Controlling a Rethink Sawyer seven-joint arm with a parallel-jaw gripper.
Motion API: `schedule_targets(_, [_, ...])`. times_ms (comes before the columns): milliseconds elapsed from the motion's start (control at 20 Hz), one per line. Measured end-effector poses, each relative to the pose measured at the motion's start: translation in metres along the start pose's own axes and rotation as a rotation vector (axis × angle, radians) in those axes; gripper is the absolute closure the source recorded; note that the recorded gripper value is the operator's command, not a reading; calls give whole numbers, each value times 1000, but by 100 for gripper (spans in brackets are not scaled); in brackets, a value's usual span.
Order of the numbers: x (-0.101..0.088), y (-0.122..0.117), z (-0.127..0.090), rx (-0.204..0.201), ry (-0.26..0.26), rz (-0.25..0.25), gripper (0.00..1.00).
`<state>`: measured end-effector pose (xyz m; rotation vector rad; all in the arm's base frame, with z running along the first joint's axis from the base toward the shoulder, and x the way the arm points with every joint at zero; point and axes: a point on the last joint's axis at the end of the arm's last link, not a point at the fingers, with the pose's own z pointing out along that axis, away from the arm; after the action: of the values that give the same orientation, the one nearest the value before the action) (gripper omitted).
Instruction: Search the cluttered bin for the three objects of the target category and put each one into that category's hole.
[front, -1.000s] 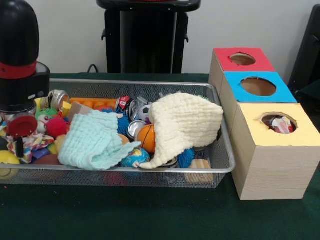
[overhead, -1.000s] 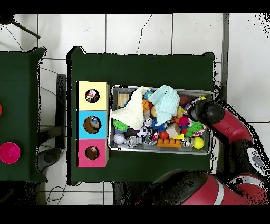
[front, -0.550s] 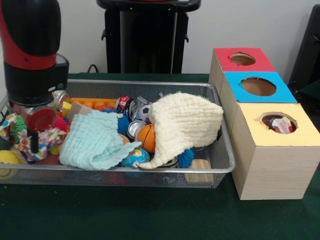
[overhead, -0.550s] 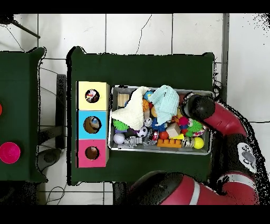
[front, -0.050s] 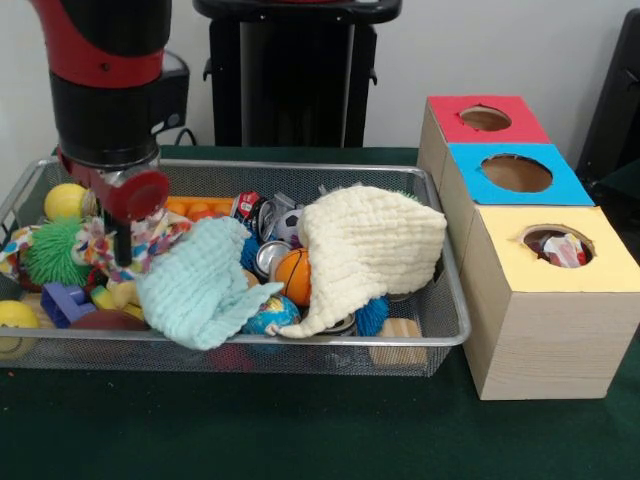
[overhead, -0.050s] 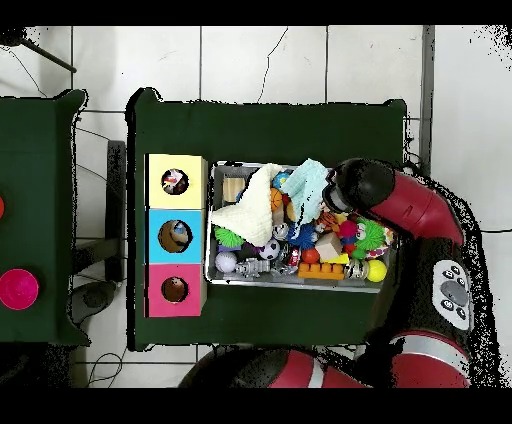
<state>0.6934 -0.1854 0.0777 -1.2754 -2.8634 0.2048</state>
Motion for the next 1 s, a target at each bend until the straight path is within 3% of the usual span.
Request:
schedule_targets(100, [2, 5, -19, 12, 29, -2, 100])
schedule_targets(350, [5, 15, -50, 1, 43, 18, 100])
schedule_targets(650, [12, 32, -75, -14, 15, 52, 100])
schedule_targets(1000, [43, 68, -93, -1, -18, 124, 100])
